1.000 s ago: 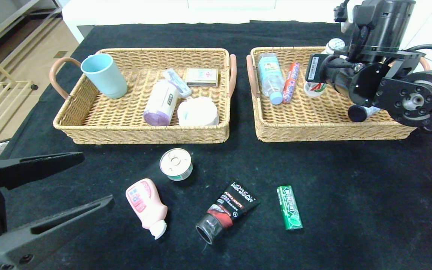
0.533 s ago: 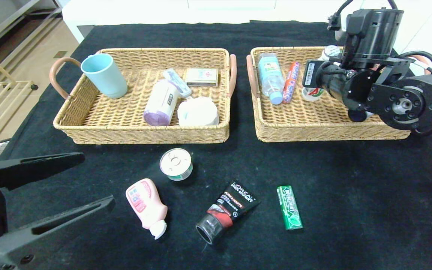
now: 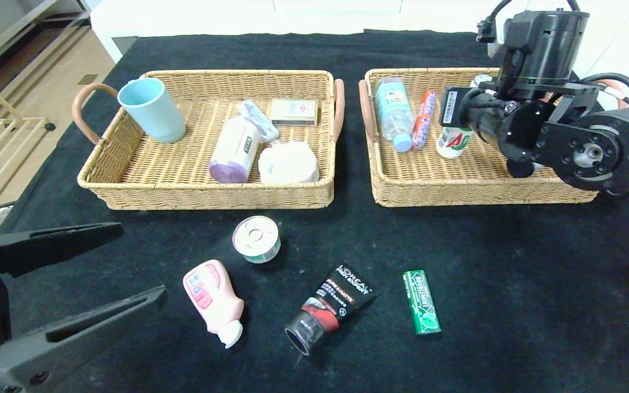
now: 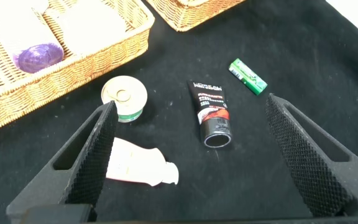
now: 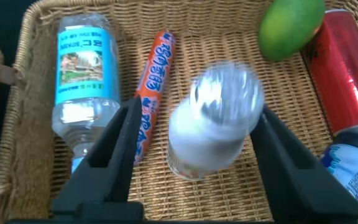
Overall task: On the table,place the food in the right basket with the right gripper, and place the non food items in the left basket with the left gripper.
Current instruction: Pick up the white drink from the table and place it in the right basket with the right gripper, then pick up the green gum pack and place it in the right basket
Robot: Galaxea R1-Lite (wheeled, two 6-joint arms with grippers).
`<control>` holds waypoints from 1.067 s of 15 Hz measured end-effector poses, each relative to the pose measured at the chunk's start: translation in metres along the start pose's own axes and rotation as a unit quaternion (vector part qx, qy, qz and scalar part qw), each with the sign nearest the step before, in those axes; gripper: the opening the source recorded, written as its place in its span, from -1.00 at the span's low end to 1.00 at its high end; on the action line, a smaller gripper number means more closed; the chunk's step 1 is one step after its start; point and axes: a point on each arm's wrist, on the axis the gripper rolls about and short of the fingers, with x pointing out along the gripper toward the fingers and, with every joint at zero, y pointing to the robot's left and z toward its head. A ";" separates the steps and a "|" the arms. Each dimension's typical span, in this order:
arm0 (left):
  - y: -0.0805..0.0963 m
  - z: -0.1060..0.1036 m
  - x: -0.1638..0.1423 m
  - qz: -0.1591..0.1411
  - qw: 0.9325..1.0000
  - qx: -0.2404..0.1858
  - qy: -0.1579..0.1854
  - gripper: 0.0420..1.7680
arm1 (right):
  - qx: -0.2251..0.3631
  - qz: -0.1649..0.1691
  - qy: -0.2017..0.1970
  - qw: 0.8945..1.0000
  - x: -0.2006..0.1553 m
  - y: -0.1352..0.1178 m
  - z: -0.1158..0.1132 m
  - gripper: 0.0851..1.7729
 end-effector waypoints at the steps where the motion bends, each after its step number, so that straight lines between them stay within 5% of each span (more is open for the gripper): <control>1: 0.000 0.000 0.000 0.000 1.000 0.000 0.000 0.94 | 0.001 0.001 0.000 1.000 -0.001 0.000 0.000 0.44; 9: 0.000 0.001 0.000 0.000 1.000 0.001 -0.001 0.94 | -0.012 0.041 0.022 0.999 -0.050 0.004 0.002 0.75; 16: 0.000 0.000 0.000 0.002 1.000 0.003 0.001 0.94 | -0.066 0.099 0.092 0.989 -0.129 -0.008 0.000 0.85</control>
